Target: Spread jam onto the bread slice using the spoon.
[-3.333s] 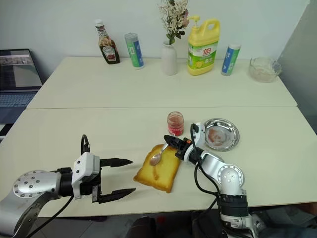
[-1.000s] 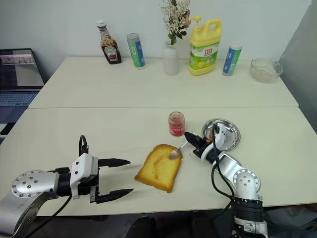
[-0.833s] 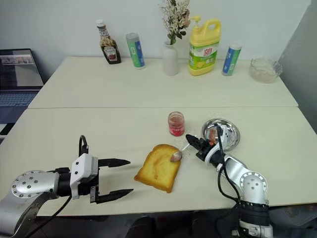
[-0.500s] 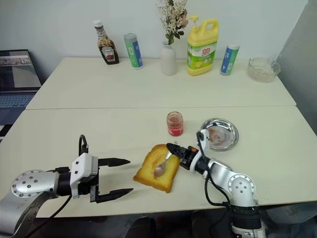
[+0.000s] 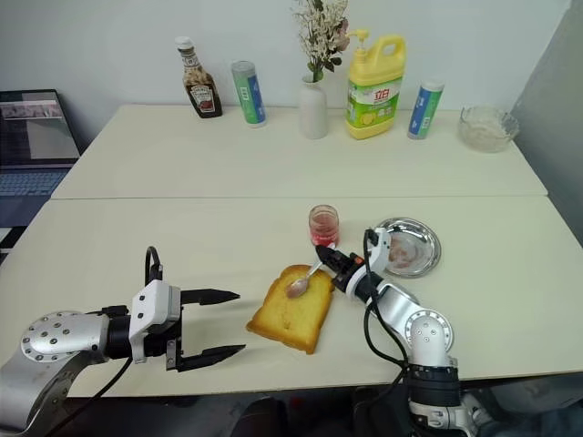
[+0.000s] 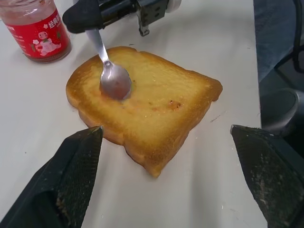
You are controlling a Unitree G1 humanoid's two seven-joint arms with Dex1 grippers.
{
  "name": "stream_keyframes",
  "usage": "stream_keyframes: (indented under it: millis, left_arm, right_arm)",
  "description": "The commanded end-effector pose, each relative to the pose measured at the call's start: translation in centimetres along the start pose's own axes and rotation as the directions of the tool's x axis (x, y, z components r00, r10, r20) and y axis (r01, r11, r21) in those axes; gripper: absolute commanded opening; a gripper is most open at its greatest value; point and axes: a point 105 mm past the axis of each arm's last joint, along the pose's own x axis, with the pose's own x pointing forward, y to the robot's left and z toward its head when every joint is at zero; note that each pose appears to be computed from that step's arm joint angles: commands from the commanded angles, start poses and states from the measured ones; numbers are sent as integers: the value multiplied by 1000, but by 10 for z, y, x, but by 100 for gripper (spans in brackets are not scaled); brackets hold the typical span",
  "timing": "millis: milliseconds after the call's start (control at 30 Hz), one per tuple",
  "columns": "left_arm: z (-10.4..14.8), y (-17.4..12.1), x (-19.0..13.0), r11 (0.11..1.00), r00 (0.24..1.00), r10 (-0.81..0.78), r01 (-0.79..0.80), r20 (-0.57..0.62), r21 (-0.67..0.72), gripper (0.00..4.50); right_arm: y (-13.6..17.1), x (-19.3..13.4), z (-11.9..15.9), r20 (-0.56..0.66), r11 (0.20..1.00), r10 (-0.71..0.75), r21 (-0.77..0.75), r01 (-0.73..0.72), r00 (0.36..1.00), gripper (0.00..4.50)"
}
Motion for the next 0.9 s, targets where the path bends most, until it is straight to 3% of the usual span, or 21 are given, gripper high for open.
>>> stream_keyframes:
  millis: [33, 567, 700, 900]
  left_arm:
    - [9, 2, 2, 1000, 1000, 6, -7, 29, 30, 450]
    - [48, 16, 15, 998, 991, -17, 7, 135, 69, 450]
    - [73, 20, 26, 987, 986, -70, 47, 151, 152, 450]
    - [90, 23, 42, 975, 986, -78, 45, 148, 217, 450]
  right_arm:
    - [-1, -20, 4, -7, 1000, 6, -9, -6, 1000, 3]
    - [43, -39, 35, 69, 975, 174, -153, -162, 982, 3]
    - [48, -61, 82, 251, 978, 162, -172, -121, 954, 3]
    - [9, -99, 134, 430, 973, -18, -201, 115, 903, 3]
